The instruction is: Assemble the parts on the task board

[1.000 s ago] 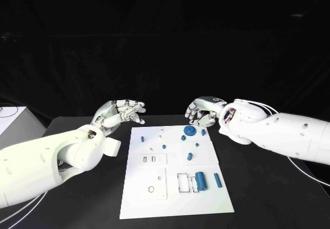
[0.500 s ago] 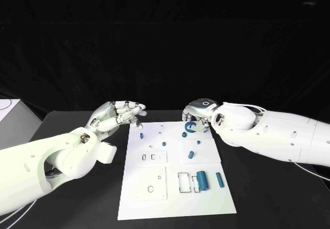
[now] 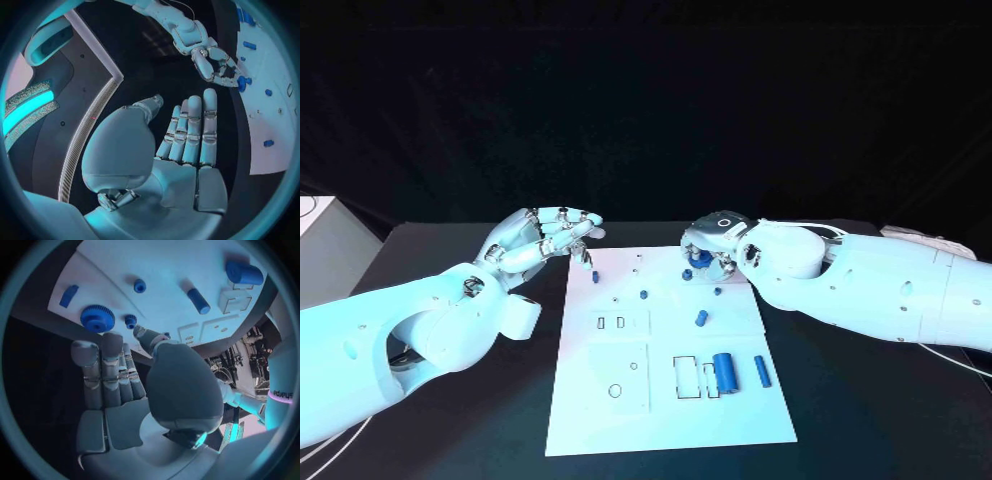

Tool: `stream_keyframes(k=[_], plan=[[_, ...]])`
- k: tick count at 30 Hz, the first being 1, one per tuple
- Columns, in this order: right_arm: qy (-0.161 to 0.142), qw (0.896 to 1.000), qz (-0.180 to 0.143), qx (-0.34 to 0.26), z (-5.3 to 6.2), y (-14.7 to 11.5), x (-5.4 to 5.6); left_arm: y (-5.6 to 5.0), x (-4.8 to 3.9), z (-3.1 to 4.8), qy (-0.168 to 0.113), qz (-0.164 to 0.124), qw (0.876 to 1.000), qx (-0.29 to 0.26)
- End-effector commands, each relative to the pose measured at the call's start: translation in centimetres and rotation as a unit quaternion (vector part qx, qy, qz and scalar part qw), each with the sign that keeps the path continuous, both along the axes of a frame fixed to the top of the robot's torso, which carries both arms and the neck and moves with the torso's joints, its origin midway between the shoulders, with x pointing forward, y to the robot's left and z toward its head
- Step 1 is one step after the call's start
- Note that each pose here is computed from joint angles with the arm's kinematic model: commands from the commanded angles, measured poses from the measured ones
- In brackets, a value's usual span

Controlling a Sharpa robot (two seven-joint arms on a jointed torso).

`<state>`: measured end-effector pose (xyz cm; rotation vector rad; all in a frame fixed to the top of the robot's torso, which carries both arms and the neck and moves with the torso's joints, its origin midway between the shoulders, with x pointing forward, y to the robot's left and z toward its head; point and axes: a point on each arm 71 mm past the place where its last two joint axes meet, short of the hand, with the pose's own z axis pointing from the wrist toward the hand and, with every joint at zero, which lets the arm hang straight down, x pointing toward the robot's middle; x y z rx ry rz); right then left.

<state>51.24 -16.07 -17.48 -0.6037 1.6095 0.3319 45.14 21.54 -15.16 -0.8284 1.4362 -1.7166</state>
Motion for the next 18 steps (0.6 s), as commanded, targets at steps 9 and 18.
stream_keyframes(k=[9, 18], plan=[[0.003, 1.0, -0.002, -0.017, -0.79, 0.37, -0.15, -0.18, 0.07, 0.23, -0.006, -0.004, 1.0, 0.002], [0.001, 1.0, -0.002, -0.01, -1.07, 0.54, -0.13, -0.31, 0.08, 0.29, -0.006, -0.005, 1.0, 0.002]])
